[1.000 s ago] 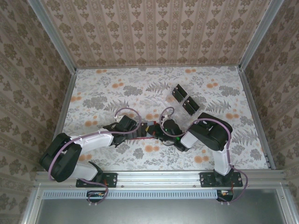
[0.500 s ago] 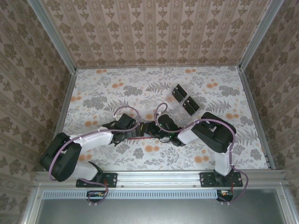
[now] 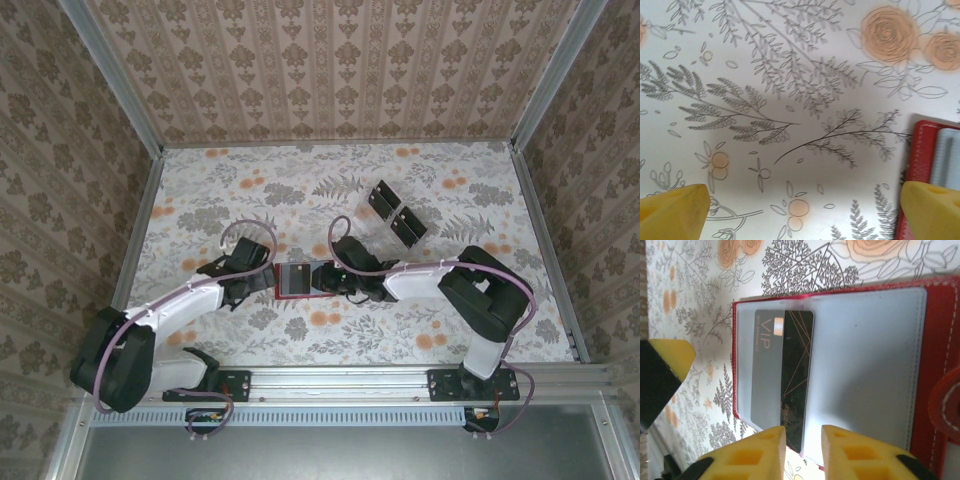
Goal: Put the credit cards into the card holder
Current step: Insert the credit card into the card slot.
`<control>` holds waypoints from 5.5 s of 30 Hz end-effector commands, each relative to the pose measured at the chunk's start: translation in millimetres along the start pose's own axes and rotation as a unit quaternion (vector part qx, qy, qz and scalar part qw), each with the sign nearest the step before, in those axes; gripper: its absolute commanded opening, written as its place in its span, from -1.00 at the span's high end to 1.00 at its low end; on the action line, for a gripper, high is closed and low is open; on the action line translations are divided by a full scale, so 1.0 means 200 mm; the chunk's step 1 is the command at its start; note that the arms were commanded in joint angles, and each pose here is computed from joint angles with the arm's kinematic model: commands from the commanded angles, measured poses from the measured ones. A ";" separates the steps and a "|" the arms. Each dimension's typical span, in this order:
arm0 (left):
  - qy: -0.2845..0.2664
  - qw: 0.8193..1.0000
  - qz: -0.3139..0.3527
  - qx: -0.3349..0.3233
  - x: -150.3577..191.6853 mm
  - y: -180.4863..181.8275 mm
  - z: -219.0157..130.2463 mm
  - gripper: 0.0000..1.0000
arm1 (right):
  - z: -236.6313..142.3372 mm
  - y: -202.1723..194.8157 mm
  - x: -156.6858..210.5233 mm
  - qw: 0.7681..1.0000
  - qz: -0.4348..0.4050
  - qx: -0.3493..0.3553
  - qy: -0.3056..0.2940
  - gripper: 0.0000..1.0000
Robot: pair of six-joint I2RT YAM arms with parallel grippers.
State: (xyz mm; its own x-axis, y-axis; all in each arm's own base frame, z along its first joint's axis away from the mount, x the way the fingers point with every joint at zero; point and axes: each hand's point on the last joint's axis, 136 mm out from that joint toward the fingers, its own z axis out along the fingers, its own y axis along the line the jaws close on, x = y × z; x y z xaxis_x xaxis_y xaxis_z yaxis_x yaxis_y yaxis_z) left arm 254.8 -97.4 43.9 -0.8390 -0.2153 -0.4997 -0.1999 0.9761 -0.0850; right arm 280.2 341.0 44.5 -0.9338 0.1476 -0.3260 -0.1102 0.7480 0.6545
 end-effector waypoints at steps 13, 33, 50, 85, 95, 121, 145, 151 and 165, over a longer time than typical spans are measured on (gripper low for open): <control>0.055 0.998 0.001 -0.041 0.15 0.10 0.10 -1.00 | 0.10 -0.04 -0.03 0.995 -0.066 0.067 0.029 0.82; 0.087 0.996 0.015 -0.024 0.21 0.02 0.21 -1.00 | 0.25 0.08 0.00 0.994 -0.079 0.046 0.057 0.84; 0.089 0.996 0.018 -0.014 0.23 0.01 0.21 -0.99 | 0.31 0.19 0.02 0.995 -0.075 0.017 0.068 0.83; 0.007 0.976 0.005 0.218 -0.06 -0.38 0.01 -0.99 | -0.04 -0.24 -0.24 0.964 -0.153 0.218 -0.024 0.73; 0.006 0.978 -0.010 0.210 -0.04 -0.35 0.04 -1.00 | -0.13 -0.15 -0.19 0.976 -0.133 0.166 -0.042 0.21; 0.056 0.998 0.011 -0.012 0.10 0.06 0.11 -1.00 | 0.16 0.11 -0.13 0.997 -0.072 0.032 -0.011 0.97; 0.084 0.996 0.017 -0.011 0.18 0.04 0.19 -0.99 | 0.26 0.21 -0.12 0.998 -0.049 -0.026 0.005 0.98; 0.043 0.998 -0.012 -0.035 0.11 0.12 0.09 -1.00 | 0.14 0.21 -0.16 0.998 -0.052 -0.022 -0.026 0.96; 0.021 1.000 -0.010 -0.013 0.06 0.06 0.10 -1.00 | 0.18 0.08 -0.14 0.999 -0.043 0.008 -0.017 0.97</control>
State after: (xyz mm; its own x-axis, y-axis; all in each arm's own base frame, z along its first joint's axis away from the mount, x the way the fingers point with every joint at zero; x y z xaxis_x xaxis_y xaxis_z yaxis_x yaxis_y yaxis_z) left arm 253.9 -86.2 26.8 -0.8460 -0.2404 -0.4759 -0.2298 0.9698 -0.0815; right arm 313.9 379.0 52.5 -0.9065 0.0890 -0.4127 -0.2127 0.7482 0.6285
